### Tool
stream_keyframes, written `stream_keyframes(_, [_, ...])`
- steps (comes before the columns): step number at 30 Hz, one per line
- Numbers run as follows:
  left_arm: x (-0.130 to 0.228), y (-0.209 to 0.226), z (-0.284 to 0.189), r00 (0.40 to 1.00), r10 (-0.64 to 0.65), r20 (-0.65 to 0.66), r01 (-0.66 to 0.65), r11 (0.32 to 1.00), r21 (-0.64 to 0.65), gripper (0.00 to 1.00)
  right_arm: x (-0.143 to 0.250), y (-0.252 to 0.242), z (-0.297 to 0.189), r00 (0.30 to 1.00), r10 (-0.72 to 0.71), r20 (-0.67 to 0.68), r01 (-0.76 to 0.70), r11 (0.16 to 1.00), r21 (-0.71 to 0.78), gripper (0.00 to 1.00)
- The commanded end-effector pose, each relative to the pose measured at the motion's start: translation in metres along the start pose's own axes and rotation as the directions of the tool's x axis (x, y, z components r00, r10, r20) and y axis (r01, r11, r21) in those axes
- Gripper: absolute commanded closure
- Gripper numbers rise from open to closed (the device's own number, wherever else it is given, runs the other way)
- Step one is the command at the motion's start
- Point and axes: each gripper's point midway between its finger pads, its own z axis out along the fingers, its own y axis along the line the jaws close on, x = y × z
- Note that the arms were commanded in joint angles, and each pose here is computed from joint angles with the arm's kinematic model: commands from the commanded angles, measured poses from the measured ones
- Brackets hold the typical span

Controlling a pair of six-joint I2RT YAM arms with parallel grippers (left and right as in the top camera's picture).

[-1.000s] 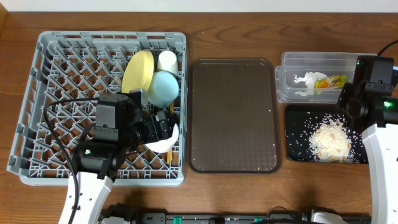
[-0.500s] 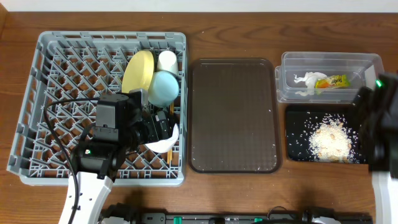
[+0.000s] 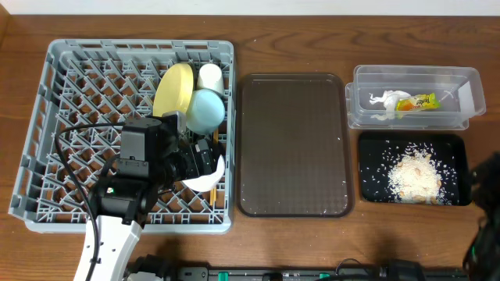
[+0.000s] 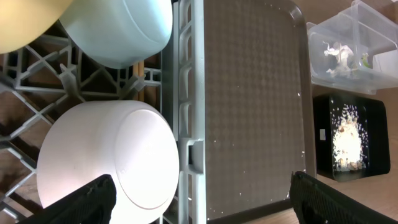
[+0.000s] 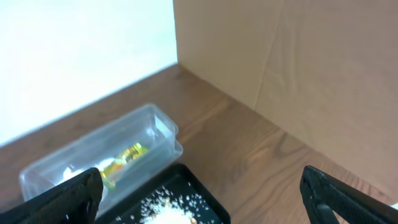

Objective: Sort waste into correct bins and load items into the dishwasher rack

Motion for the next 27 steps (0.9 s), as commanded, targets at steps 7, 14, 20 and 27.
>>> stream_keyframes(7, [-0.007,-0.004,-0.004,1.0,0.008,0.021,-0.008,1.0,0.001,0.1,-0.014,-0.041,-0.045,0.986,0.046,0.158,-0.054,0.998,0.042,0.01])
stream_keyframes(14, [-0.007,-0.004,-0.004,1.0,0.008,0.021,-0.008,1.0,0.001,0.09,-0.006,-0.048,-0.057,0.985,0.044,0.164,-0.047,0.999,0.015,0.01])
stream_keyframes(20, [-0.007,-0.004,-0.004,1.0,0.008,0.021,-0.008,1.0,0.001,0.09,-0.004,-0.036,-0.068,0.971,0.116,0.211,-0.087,0.986,-0.139,0.01])
stream_keyframes(27, [-0.007,-0.004,-0.004,1.0,0.008,0.021,-0.008,1.0,0.001,0.09,0.0,0.014,-0.06,0.91,0.255,0.326,-0.106,0.905,-0.411,0.01])
